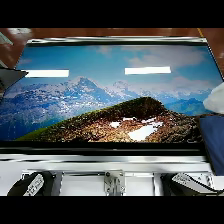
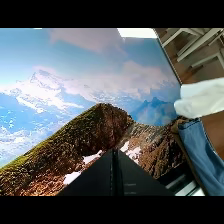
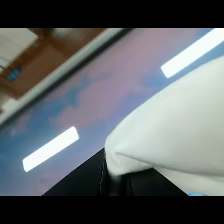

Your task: Fold the shirts.

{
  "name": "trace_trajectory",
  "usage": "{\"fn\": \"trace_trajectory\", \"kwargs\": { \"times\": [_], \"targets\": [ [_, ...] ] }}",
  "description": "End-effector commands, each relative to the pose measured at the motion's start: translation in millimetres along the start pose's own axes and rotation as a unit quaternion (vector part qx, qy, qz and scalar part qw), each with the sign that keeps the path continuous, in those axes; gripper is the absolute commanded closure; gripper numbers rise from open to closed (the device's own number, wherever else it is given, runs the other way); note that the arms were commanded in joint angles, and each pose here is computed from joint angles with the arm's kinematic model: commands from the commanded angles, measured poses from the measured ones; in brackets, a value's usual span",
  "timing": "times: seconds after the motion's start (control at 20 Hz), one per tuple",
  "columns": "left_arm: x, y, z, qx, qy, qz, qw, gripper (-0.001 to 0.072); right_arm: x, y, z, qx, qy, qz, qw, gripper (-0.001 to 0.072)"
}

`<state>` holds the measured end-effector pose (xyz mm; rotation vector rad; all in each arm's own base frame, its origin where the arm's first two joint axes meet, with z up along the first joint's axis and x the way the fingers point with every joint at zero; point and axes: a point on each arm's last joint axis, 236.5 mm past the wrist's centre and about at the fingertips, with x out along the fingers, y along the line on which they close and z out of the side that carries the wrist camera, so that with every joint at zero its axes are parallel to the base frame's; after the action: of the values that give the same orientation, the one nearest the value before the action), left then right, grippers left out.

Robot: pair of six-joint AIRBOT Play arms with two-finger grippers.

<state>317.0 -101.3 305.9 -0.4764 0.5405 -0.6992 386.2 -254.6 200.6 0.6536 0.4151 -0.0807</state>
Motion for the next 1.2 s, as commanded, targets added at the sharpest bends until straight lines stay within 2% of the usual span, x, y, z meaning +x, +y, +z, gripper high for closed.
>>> {"fn": "trace_trajectory", "kwargs": {
  "times": [0.0, 0.15, 0.35, 0.45, 0.65, 0.8, 1.15],
  "targets": [
    [0, 2, 6, -0.002, -0.013, 0.006, 1.000, 0.0672, -22, -49, -75, -0.023, 0.167, -0.095, 0.981, 0.0651],
    [0, 2, 6, -0.001, -0.014, 0.006, 1.000, 0.0672, -56, -88, -115, -0.014, 0.262, -0.182, 0.948, 0.0651],
    [0, 2, 6, -0.001, -0.013, 0.005, 1.000, 0.0672, -116, -145, -124, 0.014, 0.296, -0.361, 0.884, 0.0651],
    [0, 2, 6, -0.001, -0.013, 0.005, 1.000, 0.0672, -141, -161, -122, 0.017, 0.297, -0.420, 0.857, 0.0652],
    [0, 2, 5, -0.002, -0.012, 0.005, 1.000, 0.0671, -149, -170, -140, 0.046, 0.313, -0.443, 0.839, 0.0651],
    [0, 1, 3, -0.014, -0.007, 0.003, 1.000, 0.0672, -172, -190, -170, 0.073, 0.346, -0.495, 0.794, 0.0651],
    [0, 1, 4, -0.019, -0.008, 0.003, 1.000, 0.0672, -203, -206, -239, 0.103, 0.430, -0.536, 0.719, 0.0651]
  ]
}}
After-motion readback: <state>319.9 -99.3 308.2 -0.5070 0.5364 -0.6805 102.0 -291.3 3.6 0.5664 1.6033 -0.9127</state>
